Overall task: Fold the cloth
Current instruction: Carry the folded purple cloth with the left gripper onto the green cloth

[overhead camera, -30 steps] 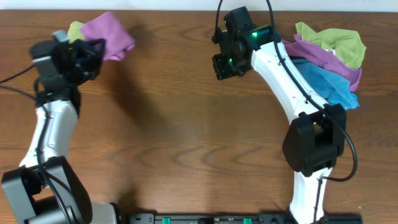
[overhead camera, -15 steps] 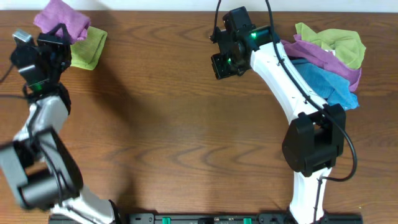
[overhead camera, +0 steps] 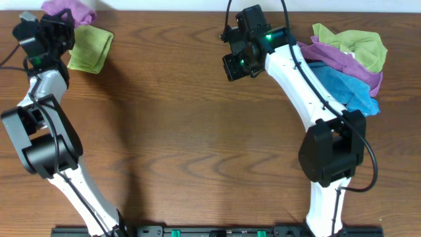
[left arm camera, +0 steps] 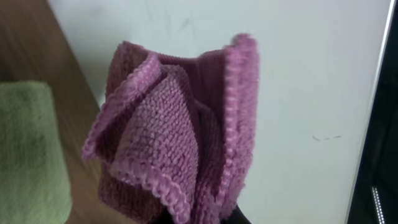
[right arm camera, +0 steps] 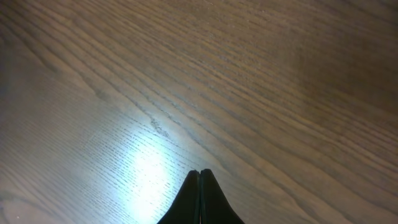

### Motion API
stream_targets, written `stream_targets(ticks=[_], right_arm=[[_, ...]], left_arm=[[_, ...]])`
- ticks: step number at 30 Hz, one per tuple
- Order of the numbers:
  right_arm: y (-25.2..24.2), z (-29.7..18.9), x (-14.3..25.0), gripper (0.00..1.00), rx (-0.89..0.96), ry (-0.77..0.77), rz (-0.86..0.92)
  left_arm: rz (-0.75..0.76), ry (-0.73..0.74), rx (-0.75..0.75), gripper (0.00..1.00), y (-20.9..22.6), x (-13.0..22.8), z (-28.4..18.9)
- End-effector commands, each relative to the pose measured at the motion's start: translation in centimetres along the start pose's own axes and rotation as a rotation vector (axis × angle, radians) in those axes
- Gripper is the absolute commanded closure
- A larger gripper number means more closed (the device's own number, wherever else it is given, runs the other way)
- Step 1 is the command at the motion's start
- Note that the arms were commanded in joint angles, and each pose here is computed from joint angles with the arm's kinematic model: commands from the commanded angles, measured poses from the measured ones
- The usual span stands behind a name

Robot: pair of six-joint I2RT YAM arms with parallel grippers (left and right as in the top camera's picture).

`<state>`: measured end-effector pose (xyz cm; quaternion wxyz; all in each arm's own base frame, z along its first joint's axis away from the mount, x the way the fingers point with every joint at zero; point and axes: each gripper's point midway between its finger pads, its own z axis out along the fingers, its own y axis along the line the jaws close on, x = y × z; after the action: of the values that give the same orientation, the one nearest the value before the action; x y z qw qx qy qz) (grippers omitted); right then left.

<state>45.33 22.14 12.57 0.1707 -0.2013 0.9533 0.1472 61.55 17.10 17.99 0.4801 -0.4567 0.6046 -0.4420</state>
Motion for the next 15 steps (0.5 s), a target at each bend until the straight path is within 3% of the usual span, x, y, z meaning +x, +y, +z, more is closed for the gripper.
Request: stream_targets(ticks=[1, 8, 15], right_arm=[[-0.2, -1.1, -0.9, 0.99, 0.004, -0.038, -0.024], [-0.2, -1.1, -1.1, 0.98, 0.004, -0.047, -0.026], [-0.2, -1.1, -1.2, 0.99, 0.004, -0.049, -0.027]], left_arm=[[0.026, 0.053, 0.004, 0.94, 1.1, 0.4, 1.3], [-0.065, 0.083, -0.134, 0.94, 5.5, 1.7, 1.6], [-0.107, 0.069, -0.2, 0.94, 7.1, 1.7, 1.3]])
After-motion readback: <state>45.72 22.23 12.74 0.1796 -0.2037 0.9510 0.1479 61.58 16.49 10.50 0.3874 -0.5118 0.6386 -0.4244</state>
